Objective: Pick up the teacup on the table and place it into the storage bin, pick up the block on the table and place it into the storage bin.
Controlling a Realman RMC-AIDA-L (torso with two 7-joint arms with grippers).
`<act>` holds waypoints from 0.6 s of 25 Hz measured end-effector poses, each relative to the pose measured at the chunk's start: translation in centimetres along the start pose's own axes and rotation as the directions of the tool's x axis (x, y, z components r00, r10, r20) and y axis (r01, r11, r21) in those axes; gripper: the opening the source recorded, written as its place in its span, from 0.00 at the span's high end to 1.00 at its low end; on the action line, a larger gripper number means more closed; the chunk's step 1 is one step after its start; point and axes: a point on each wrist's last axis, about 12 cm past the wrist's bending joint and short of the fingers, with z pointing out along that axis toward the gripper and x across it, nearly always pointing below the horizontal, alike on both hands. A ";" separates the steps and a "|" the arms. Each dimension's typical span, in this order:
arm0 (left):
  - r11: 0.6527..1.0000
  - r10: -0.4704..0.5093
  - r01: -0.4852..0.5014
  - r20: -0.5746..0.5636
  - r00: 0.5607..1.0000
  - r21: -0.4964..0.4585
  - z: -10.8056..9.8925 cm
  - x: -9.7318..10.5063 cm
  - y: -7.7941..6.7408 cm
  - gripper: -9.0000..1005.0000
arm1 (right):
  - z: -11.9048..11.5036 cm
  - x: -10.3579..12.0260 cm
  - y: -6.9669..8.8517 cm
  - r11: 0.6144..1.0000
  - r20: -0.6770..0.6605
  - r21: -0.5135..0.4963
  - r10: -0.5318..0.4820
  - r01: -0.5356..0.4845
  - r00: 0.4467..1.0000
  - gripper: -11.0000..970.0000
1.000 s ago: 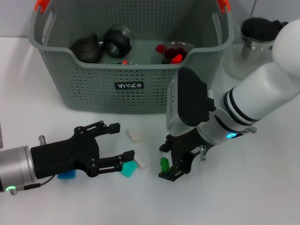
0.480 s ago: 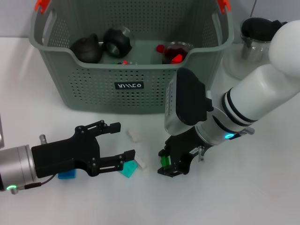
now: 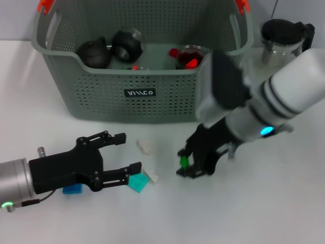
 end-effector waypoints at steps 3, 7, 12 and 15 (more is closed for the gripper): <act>1.000 -0.011 0.011 0.004 1.000 -0.026 -0.7 0.3 -0.1 0.17 | -2.7 -0.3 -0.2 0.999 0.041 0.017 0.029 -0.030 0.999 0.54; 0.999 -0.016 0.016 0.009 1.000 -0.050 -1.3 0.6 -0.1 0.17 | -7.5 -1.9 -0.3 0.997 0.150 0.039 0.065 -0.071 0.987 0.54; 0.998 -0.015 0.016 0.008 1.000 -0.053 -1.4 0.6 -0.1 0.17 | -14.4 -5.0 0.2 0.995 0.384 0.041 0.072 -0.095 0.920 0.54; 0.999 -0.011 0.011 0.007 1.000 -0.053 -1.2 0.5 0.0 0.17 | -18.6 -6.5 -0.3 0.985 0.518 0.117 0.048 -0.126 0.854 0.54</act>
